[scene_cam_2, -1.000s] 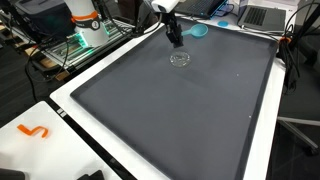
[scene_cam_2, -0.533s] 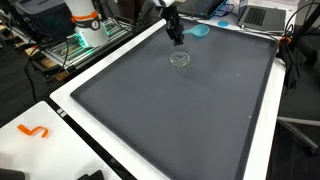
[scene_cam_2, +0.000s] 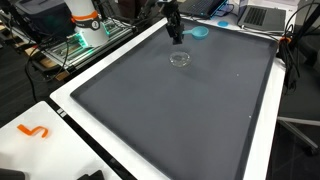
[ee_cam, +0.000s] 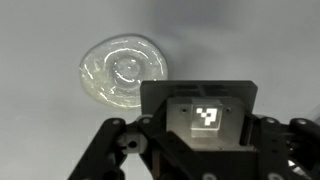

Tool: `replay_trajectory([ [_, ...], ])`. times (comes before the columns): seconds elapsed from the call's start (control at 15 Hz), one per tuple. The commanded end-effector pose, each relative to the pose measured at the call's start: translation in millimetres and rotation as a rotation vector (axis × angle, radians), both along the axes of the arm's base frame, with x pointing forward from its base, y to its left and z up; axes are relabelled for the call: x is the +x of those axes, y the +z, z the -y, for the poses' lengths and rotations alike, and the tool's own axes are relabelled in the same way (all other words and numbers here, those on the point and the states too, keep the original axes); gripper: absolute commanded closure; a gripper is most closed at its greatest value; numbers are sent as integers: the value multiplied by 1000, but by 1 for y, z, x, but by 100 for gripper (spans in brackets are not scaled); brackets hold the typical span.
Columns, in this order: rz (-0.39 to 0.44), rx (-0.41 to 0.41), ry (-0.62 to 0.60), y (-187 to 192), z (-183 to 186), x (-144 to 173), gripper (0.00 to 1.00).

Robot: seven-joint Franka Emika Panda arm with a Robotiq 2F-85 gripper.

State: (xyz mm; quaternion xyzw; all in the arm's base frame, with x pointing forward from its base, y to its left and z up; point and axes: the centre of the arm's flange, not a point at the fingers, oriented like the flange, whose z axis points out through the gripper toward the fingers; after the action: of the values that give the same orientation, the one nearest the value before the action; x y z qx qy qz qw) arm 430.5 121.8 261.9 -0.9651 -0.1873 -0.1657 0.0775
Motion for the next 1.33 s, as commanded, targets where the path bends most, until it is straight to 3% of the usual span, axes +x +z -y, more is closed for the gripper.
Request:
replay_trajectory([
  [0.0, -26, -59, -27, 26, -6, 4, 69],
  [0.53, -117, -162, -14, 58, -1, 28, 69],
  [0.87, -172, -184, 23, 87, -2, 46, 69],
  [1.27, -192, -212, 203, 112, 9, 69, 69],
])
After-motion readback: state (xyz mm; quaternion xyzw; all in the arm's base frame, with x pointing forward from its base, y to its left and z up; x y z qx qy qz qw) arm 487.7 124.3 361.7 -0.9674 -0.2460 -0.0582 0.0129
